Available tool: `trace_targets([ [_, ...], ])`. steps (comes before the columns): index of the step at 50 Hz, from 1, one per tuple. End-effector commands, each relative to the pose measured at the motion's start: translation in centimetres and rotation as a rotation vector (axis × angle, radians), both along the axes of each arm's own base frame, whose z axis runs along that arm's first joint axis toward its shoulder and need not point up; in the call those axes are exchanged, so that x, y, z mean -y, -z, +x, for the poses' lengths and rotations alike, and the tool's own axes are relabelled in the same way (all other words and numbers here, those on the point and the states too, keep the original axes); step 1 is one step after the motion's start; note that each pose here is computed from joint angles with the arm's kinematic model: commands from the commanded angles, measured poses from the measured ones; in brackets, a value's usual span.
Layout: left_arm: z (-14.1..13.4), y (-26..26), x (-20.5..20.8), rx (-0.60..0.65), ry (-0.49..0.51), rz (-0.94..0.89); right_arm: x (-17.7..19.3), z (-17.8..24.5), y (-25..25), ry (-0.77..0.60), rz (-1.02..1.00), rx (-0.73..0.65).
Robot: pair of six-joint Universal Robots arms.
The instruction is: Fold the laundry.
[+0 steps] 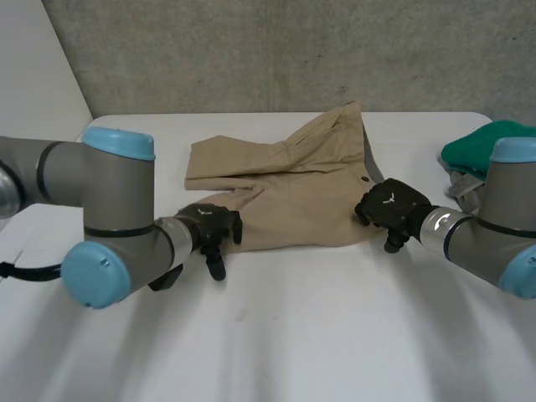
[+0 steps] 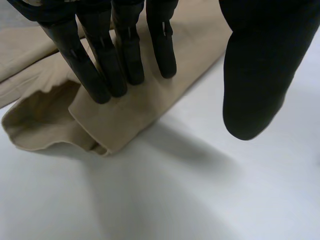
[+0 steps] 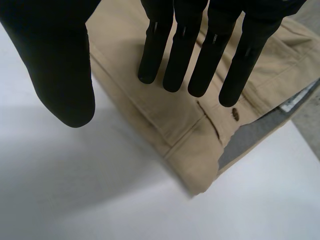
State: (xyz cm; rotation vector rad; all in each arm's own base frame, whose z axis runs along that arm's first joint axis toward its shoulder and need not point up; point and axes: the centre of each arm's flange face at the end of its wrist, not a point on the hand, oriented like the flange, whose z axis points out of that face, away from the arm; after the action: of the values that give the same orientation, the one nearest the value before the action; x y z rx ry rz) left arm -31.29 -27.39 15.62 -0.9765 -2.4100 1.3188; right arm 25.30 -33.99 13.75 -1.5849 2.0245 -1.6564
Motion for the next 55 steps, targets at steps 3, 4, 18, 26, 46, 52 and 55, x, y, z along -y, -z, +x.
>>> trace_targets([
  [3,-0.7,0.3,3.8,0.010,-0.080,-0.097,1.5,1.4,0.8,0.017,-0.097,0.094],
  [4,-0.7,0.3,4.1,0.011,-0.087,-0.103,1.5,1.5,0.9,0.020,-0.100,0.098],
  [18,-2.5,1.1,6.8,0.108,-0.032,-0.264,3.3,2.4,2.7,0.074,-0.143,0.088],
  [26,-3.1,2.3,7.3,0.235,0.027,-0.369,3.4,2.7,1.2,0.123,-0.117,0.153],
  [46,-0.8,-10.0,3.9,0.152,-0.062,-0.624,-0.4,1.4,-7.5,0.204,-0.056,0.160],
  [52,2.0,-16.8,0.6,0.044,-0.050,-0.693,-2.7,0.3,-13.0,0.209,-0.089,0.186],
  [55,3.4,-19.1,-1.2,0.010,-0.038,-0.701,-3.7,-0.1,-15.7,0.208,-0.131,0.221],
])
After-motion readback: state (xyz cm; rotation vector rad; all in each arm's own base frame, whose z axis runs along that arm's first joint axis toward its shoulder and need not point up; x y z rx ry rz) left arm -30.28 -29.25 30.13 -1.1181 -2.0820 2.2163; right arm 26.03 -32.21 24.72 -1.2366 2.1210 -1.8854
